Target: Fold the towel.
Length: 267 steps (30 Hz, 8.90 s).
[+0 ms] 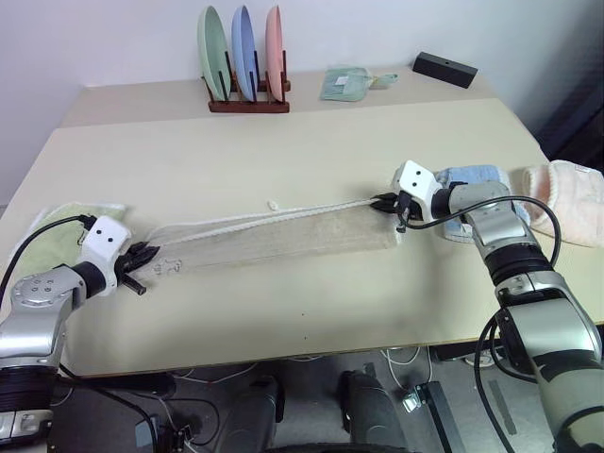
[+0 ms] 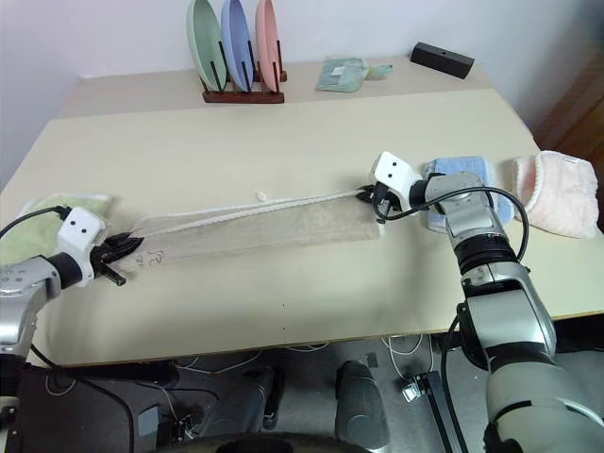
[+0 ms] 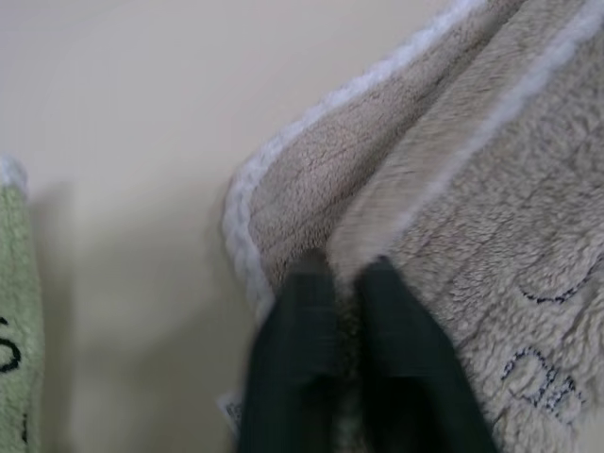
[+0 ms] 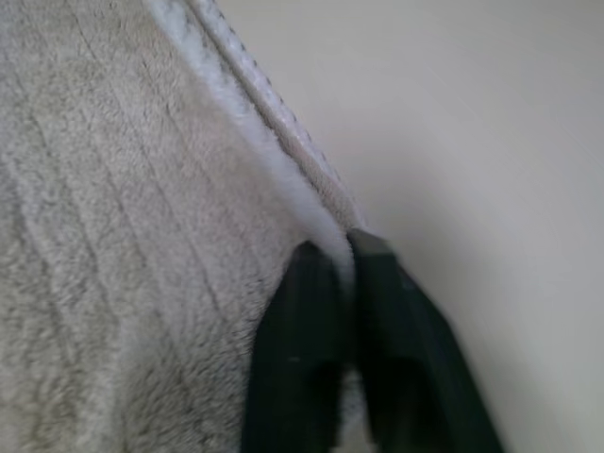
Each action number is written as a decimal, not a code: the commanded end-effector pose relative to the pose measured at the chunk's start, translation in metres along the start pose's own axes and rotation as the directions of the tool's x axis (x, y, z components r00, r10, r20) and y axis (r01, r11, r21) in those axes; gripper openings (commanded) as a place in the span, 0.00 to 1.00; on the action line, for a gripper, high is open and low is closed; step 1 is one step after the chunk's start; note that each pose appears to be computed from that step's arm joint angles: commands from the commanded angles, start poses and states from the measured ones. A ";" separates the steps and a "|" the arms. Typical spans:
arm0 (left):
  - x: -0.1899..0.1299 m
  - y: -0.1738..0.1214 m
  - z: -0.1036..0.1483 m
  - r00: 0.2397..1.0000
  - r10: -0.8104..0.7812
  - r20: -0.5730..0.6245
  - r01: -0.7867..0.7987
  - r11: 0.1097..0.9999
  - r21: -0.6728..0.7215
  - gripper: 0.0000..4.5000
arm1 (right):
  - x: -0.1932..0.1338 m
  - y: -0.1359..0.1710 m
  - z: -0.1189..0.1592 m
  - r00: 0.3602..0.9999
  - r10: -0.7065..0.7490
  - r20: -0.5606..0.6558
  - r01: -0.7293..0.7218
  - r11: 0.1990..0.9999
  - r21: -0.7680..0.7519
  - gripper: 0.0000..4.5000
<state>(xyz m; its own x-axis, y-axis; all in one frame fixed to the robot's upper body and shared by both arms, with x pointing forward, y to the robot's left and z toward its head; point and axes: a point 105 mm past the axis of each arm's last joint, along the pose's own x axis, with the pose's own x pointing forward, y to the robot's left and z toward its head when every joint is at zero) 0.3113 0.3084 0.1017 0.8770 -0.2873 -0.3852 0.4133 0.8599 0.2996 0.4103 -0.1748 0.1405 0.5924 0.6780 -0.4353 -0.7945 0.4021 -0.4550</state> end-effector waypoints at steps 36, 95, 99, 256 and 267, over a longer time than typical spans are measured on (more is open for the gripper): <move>-0.015 -0.091 0.081 0.932 -0.095 0.350 0.075 0.995 0.070 0.84 | -0.068 0.106 0.001 0.973 -0.231 0.024 0.090 0.467 0.879 0.99; 0.005 -0.187 0.099 0.849 -0.316 0.424 0.336 0.941 0.028 0.84 | -0.009 0.108 0.072 0.987 0.007 0.162 -0.058 0.948 0.313 0.52; 0.005 -0.181 0.094 0.865 -0.280 0.416 0.312 0.950 -0.010 0.84 | -0.035 0.100 0.087 0.960 0.024 0.278 -0.109 0.949 0.296 0.87; -0.016 -0.137 0.073 0.915 -0.105 0.390 0.173 0.974 -0.143 0.00 | 0.062 0.134 0.089 0.967 0.028 0.253 -0.223 0.573 0.788 0.33; -0.001 -0.152 0.083 0.893 -0.166 0.418 0.240 0.962 -0.131 0.00 | -0.008 0.035 0.090 0.873 -0.406 0.270 0.066 0.647 0.760 0.01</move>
<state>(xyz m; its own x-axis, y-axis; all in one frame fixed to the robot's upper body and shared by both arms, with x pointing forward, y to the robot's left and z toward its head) 0.2662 0.1503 0.1222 0.8319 -0.5515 -0.0619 0.5547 0.8296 0.0642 0.3517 -0.0756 0.1556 0.6956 0.7073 -0.1262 -0.6381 0.6889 0.3439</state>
